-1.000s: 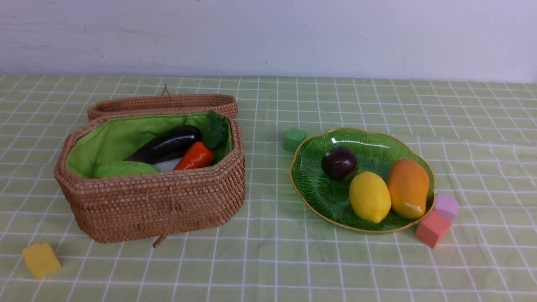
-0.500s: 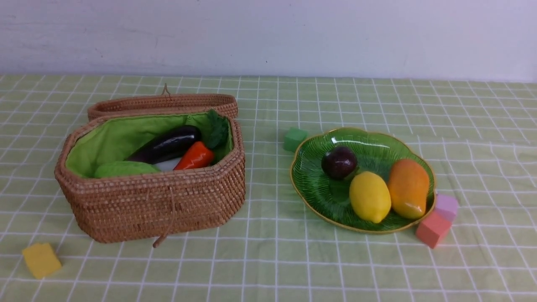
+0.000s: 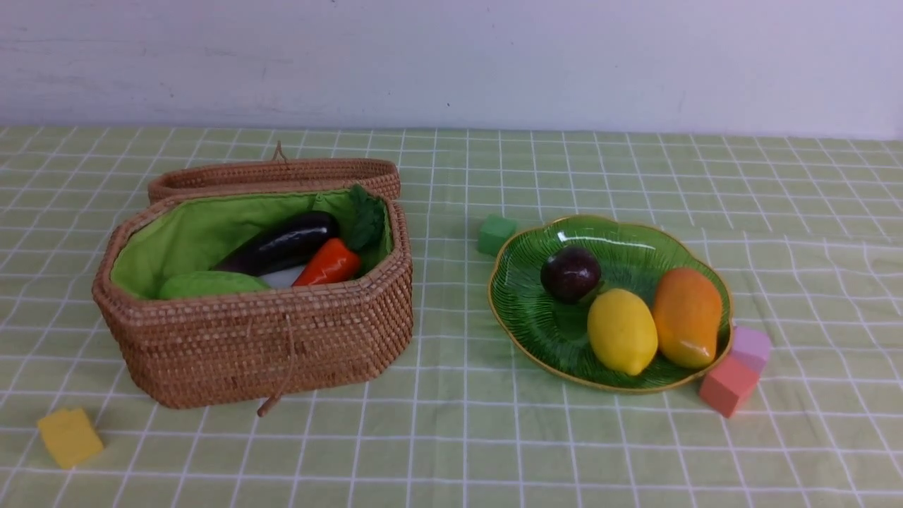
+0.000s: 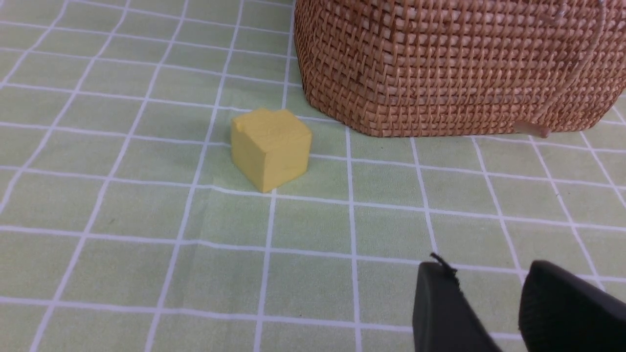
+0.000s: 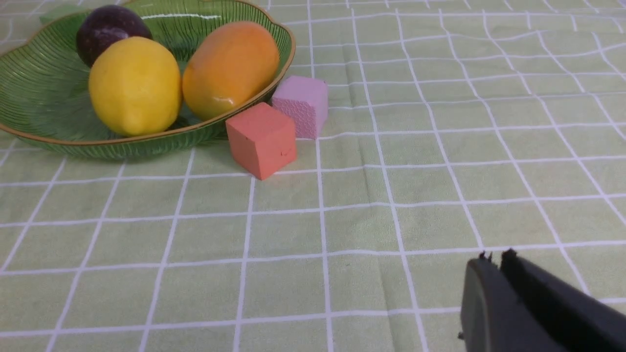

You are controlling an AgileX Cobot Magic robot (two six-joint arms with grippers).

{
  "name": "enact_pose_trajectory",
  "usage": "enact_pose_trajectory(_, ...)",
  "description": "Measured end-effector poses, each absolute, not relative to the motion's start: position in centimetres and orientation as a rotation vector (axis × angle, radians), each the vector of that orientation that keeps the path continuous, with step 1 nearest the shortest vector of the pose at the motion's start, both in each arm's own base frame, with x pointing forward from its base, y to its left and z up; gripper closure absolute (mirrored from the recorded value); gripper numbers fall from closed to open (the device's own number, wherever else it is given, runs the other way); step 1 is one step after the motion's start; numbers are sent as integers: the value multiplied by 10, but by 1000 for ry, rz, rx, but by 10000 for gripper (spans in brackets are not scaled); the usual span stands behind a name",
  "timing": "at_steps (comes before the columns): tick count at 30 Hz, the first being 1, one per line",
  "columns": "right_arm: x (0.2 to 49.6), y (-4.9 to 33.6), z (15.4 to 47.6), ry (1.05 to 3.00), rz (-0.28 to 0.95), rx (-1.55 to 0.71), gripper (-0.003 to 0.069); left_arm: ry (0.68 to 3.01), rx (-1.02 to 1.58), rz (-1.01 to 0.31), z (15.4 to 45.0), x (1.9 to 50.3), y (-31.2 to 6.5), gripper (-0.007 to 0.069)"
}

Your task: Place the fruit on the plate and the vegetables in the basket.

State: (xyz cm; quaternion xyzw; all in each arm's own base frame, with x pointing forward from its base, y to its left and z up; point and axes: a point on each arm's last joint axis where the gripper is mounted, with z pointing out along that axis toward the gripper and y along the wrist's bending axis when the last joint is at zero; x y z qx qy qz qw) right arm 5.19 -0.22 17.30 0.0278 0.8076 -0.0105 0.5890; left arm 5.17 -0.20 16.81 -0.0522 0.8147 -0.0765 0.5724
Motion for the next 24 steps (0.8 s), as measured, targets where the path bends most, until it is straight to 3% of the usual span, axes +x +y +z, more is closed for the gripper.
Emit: enact_pose_trajectory(24,52,-2,173,1881,-24,65,582,1910,-122,-179,168,52,-2,387)
